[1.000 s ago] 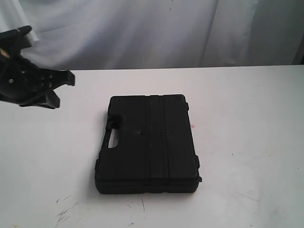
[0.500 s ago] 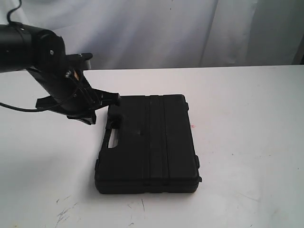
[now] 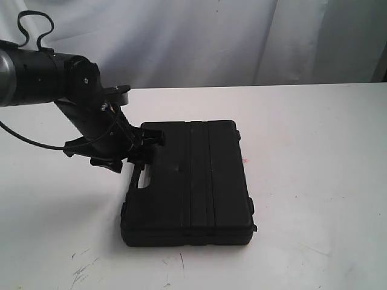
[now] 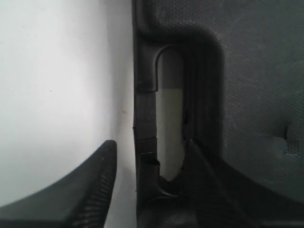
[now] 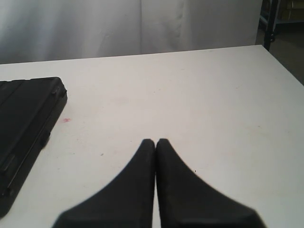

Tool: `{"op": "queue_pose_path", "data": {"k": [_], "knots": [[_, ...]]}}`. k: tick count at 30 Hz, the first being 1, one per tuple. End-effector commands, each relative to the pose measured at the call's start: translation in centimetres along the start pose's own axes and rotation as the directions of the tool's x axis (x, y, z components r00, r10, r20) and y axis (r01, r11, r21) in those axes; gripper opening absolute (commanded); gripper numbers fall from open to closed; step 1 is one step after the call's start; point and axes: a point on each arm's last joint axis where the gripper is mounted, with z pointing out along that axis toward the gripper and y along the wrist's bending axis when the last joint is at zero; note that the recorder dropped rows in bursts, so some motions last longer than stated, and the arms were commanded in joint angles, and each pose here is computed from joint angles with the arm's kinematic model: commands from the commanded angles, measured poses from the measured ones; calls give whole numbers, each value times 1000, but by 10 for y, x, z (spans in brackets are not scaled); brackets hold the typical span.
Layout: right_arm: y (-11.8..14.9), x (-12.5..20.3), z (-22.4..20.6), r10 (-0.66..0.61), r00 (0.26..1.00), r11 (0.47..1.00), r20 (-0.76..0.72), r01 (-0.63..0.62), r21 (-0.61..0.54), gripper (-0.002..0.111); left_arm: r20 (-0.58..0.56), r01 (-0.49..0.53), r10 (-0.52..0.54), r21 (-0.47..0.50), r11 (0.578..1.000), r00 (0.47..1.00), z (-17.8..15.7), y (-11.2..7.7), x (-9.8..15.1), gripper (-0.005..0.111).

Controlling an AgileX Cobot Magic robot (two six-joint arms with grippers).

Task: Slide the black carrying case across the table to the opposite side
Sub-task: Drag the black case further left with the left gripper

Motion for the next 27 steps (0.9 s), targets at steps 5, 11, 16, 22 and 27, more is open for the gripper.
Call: {"op": "queue_pose_path", "data": {"k": [5,11,16,22,27], "knots": [[-1,1,0,-10,1000,1000,3,10,7,0,14,-1,1,23,1000,1000,8,-4,-3,46],[-1,1,0,-10,1000,1000,3,10,7,0,-32,0,0,-2,1000,999,28,-1,0,46],[-1,1,0,-10,1000,1000,3,10,7,0,-51,1,-2,-12,1000,999,38,0,1,43],[-1,1,0,-10,1000,1000,3,10,7,0,-55,0,-1,-16,1000,999,42,1,1,30],[-1,1,0,-10,1000,1000,3,10,7,0,-50,-32,30,-37,999,998,42,3,1,0]]}}
